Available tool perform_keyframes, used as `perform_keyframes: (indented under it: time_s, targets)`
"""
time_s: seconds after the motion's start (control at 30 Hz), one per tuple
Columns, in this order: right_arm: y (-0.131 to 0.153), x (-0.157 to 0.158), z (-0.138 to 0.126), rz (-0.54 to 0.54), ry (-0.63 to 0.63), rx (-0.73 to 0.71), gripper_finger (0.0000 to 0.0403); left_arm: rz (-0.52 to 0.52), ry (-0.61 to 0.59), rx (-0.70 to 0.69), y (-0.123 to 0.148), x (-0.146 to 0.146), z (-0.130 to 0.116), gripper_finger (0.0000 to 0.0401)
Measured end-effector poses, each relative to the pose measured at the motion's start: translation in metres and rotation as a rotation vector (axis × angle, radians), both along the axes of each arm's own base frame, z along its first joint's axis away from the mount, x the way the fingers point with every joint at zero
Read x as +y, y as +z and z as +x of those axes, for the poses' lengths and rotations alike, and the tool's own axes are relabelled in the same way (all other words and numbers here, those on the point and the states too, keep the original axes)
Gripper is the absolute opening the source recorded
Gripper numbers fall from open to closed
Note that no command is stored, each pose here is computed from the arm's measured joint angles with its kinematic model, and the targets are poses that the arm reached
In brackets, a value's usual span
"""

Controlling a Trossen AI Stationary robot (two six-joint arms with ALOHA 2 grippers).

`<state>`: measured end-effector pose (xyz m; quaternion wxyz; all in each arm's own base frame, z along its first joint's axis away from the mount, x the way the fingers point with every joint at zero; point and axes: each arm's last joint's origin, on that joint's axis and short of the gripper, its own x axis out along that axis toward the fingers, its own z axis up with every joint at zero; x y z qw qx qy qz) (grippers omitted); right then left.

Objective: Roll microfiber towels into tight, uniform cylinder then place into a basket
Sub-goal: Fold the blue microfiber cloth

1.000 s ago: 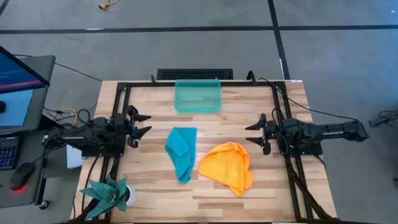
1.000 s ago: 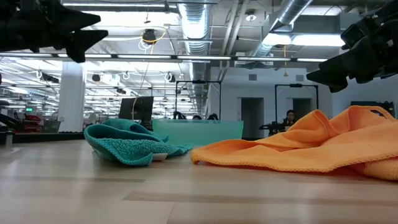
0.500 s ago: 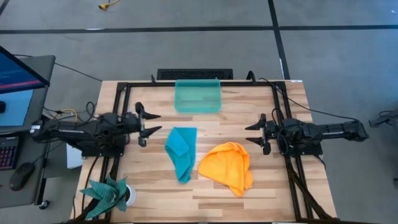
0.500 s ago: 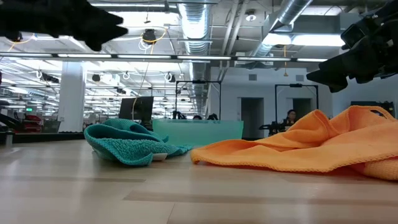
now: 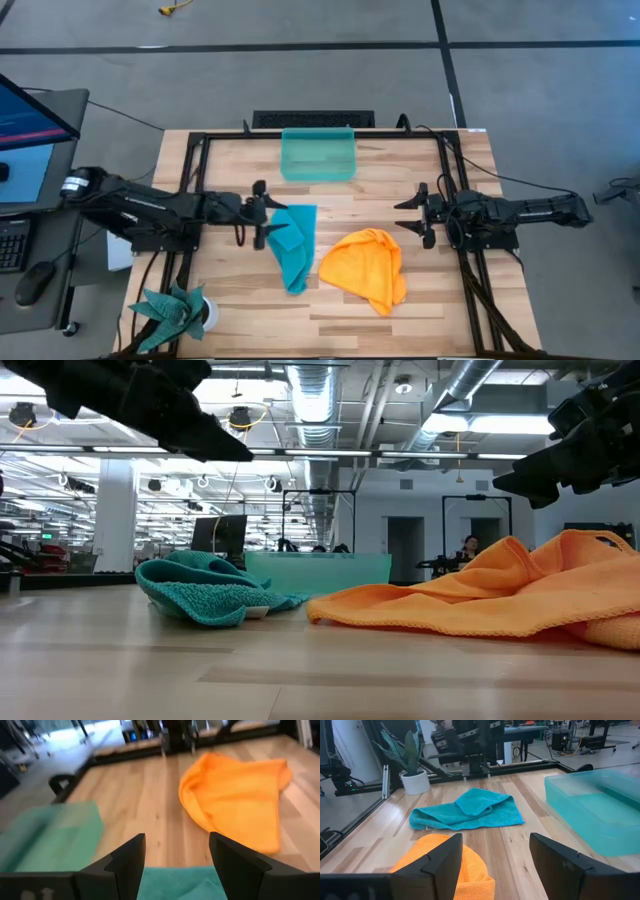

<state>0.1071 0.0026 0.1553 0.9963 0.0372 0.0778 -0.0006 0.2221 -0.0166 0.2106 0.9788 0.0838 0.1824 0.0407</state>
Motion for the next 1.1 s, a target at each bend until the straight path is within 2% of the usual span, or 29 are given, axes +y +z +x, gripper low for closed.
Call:
perform_keyframes:
  time_s: [0.17,0.63,0.87,1.0,1.1]
  targets:
    - [0.0,0.0,0.0,0.0,0.0,0.0,0.0255,-0.014,0.026,0.1,-0.01,-0.016,0.013,0.0212]
    - [0.0,0.0,0.0,0.0,0.0,0.0,0.0255,-0.095,0.02,0.272,-0.051,-0.048,0.037,0.0212]
    - [0.0,0.0,0.0,0.0,0.0,0.0,0.0255,-0.059,0.035,0.341,-0.055,-0.057,0.057,0.0212]
    - [0.0,0.0,0.0,0.0,0.0,0.001,0.0255,-0.002,0.104,0.468,-0.052,-0.056,0.067,0.0212]
    - [0.0,0.0,0.0,0.0,0.0,0.001,0.0255,-0.007,0.137,0.526,-0.048,-0.057,0.073,0.0212]
